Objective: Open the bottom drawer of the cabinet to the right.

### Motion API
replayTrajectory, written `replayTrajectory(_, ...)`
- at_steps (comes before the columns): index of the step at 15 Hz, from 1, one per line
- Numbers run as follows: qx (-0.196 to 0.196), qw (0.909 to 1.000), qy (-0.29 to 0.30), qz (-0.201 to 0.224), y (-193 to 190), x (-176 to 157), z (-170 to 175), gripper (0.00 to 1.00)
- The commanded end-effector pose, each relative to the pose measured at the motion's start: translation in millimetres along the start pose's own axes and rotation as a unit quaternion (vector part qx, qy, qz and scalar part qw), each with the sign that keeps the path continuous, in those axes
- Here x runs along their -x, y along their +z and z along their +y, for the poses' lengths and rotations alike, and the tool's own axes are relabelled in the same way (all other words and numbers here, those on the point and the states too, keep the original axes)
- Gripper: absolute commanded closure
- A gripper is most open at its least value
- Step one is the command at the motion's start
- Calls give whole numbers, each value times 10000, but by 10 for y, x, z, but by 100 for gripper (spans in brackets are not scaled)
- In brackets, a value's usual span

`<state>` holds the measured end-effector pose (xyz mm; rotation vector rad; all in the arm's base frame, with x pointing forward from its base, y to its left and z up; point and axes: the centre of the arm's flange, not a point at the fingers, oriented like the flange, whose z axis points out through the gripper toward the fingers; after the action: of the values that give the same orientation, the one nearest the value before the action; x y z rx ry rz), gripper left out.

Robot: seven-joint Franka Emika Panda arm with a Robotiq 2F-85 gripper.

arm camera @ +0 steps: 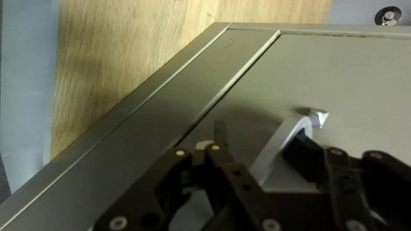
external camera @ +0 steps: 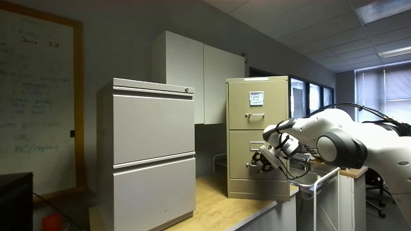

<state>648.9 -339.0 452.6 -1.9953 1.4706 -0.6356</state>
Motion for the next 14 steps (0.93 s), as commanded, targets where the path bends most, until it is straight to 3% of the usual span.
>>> replayTrajectory(1, 176, 9998, 35, 118, 14, -1, 96, 84)
replayTrajectory(3, 162, 9997, -32, 155, -24, 61, 55, 97)
replayTrajectory(14, 172, 9977, -623, 196, -277, 698, 0, 97)
